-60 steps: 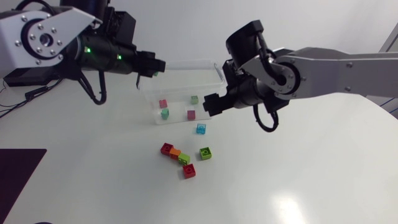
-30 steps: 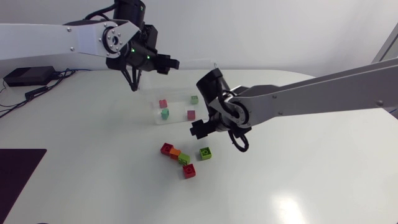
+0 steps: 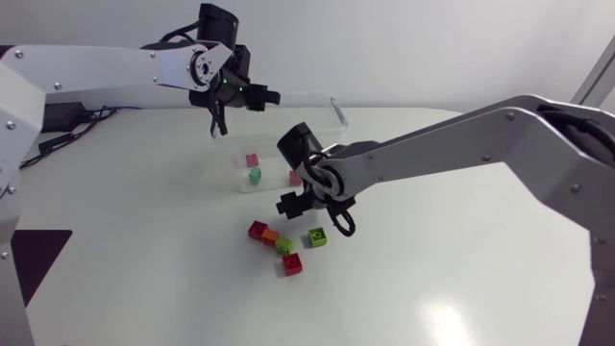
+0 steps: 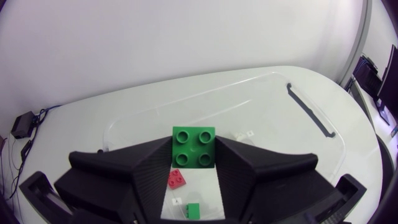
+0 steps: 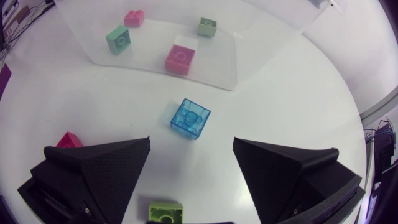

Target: Place the duplo bricks in the container

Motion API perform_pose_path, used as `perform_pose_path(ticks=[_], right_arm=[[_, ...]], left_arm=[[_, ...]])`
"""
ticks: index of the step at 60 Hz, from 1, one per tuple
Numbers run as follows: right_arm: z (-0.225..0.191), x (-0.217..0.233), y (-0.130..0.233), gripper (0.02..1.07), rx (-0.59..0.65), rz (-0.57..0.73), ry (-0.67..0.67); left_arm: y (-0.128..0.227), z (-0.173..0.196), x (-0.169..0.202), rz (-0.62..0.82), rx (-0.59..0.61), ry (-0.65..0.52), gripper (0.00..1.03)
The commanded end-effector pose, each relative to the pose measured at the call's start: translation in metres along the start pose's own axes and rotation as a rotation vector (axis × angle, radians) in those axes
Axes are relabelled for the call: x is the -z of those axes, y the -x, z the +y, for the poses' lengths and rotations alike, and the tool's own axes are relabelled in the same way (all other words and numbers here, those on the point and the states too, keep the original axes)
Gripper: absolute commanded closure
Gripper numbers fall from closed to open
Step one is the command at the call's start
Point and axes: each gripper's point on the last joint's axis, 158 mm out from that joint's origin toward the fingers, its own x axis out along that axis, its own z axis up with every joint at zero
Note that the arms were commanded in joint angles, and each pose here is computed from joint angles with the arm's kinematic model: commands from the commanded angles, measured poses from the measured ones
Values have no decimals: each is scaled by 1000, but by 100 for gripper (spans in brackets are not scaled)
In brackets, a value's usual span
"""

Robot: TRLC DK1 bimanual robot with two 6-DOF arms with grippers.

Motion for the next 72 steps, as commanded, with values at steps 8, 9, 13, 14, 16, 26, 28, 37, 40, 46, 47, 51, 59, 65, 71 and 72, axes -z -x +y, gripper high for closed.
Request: perform_pose_path(ticks=[8, 9, 13, 14, 16, 26, 28, 37, 40, 46, 47, 51, 59, 65, 71, 72], right_arm=[[8, -2, -18, 13, 22, 43, -23], [7, -3, -19, 13, 23, 46, -23], [6, 0, -22, 13, 30, 71, -28], [6, 0, -22, 13, 31, 77, -28], [6, 0, -23, 13, 33, 81, -32], [6, 4, -28, 13, 42, 115, -31], [5, 5, -28, 13, 45, 123, -32], [5, 4, -29, 14, 42, 126, -46], [6, 3, -29, 15, 36, 126, -52], [4, 6, -30, 14, 31, 140, -62], [4, 7, -30, 14, 31, 140, -65], [2, 9, -29, 14, 28, 144, -68], [-3, 11, -29, 14, 19, 145, -77], [-8, 9, -31, 14, 17, 149, -88], [-11, 8, -32, 14, 12, 154, -97], [-11, 9, -32, 14, 10, 156, -98]], left_arm=[[-11, 11, -5, -7, -35, 20, 18], [-11, 12, -5, -7, -38, 21, 17], [-8, 12, -6, -8, -36, 21, 12], [-7, 12, -7, -8, -38, 21, 12], [-4, 12, -9, -15, -37, 22, 9], [13, 9, -19, -38, -30, 22, 6], [16, 10, -20, -41, -30, 22, 6], [29, 8, -21, -48, -26, 22, 6], [32, 8, -20, -48, -26, 23, 6], [43, 7, -23, -59, -23, 23, 6], [45, 6, -23, -61, -22, 23, 6], [51, 4, -23, -65, -18, 20, 6], [58, 4, -20, -64, -17, 16, 6], [62, 4, -15, -56, -17, 16, 6], [68, 6, -15, -59, -18, 19, 6], [70, 5, -16, -62, -17, 18, 6]])
